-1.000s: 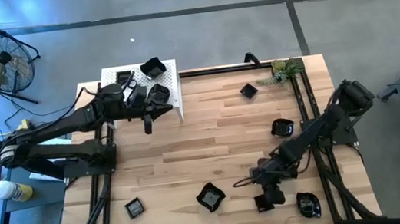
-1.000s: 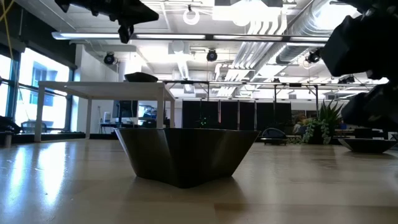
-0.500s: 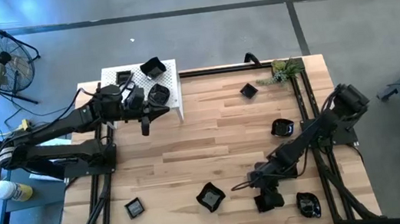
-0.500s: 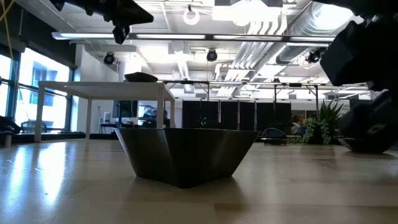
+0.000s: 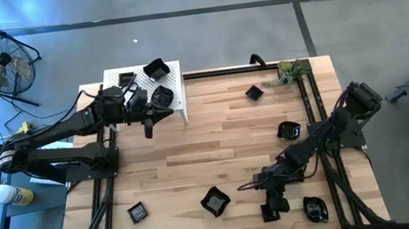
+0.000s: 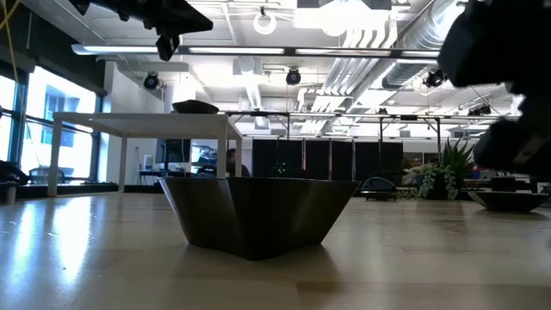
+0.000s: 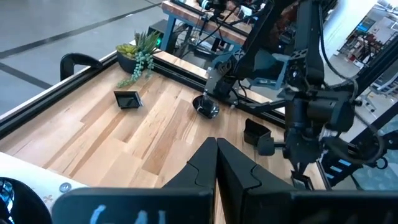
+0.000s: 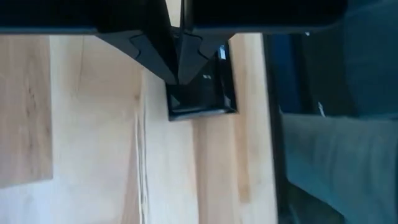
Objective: Pick & Place Mini shaped plates
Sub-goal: Stack the black square plate on top of the other black square plate on the shelf
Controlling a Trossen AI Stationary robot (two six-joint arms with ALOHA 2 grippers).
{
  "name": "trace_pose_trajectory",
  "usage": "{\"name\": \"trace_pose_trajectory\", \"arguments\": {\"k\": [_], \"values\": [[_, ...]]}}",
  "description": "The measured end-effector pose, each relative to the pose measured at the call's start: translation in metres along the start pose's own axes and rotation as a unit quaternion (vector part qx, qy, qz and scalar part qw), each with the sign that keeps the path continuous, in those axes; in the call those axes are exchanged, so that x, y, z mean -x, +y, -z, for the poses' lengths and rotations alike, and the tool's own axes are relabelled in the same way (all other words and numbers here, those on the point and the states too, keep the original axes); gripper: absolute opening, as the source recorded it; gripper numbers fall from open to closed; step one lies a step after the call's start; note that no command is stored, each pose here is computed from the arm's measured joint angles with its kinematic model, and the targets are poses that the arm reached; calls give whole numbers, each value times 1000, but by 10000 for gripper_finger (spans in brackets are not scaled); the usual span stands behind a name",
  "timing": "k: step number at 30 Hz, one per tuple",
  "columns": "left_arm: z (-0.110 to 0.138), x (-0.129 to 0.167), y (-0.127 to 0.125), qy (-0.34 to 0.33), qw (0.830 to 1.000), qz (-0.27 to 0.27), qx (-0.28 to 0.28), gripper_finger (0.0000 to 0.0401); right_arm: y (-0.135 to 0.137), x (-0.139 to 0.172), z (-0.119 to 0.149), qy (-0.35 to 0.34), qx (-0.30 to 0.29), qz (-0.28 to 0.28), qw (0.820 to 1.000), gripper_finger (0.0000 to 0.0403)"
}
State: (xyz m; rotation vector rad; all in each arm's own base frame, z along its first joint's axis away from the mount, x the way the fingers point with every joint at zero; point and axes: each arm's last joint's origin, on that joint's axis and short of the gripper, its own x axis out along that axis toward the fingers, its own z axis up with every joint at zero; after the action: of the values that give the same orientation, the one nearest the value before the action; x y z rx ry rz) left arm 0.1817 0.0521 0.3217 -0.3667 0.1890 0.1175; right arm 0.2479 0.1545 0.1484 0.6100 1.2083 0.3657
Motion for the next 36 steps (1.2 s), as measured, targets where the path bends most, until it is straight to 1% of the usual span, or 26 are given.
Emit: {"name": "trace_pose_trajectory", "arguments": {"k": [3,6,11,14,18,22,30,36], "values": [[0,0,0,0,1000,0,0,0,3,6,-1,-12,-8,-4,1000,5],[0,0,0,0,1000,0,0,0,1,6,2,0,-26,7,1000,15],[0,0,0,0,1000,0,0,0,-4,2,5,26,-35,20,999,68],[0,0,0,1,1000,0,0,0,-6,-3,5,30,-25,24,999,98],[0,0,0,2,1000,-1,1,0,-10,-12,5,36,-16,27,999,111],[1,0,0,4,1000,-2,1,0,-11,-18,3,29,-10,19,999,94],[2,0,1,13,1000,-4,3,0,-14,-26,2,34,-9,12,999,25],[3,0,1,18,1000,-6,8,0,-11,-26,2,38,-6,-10,999,4]]}}
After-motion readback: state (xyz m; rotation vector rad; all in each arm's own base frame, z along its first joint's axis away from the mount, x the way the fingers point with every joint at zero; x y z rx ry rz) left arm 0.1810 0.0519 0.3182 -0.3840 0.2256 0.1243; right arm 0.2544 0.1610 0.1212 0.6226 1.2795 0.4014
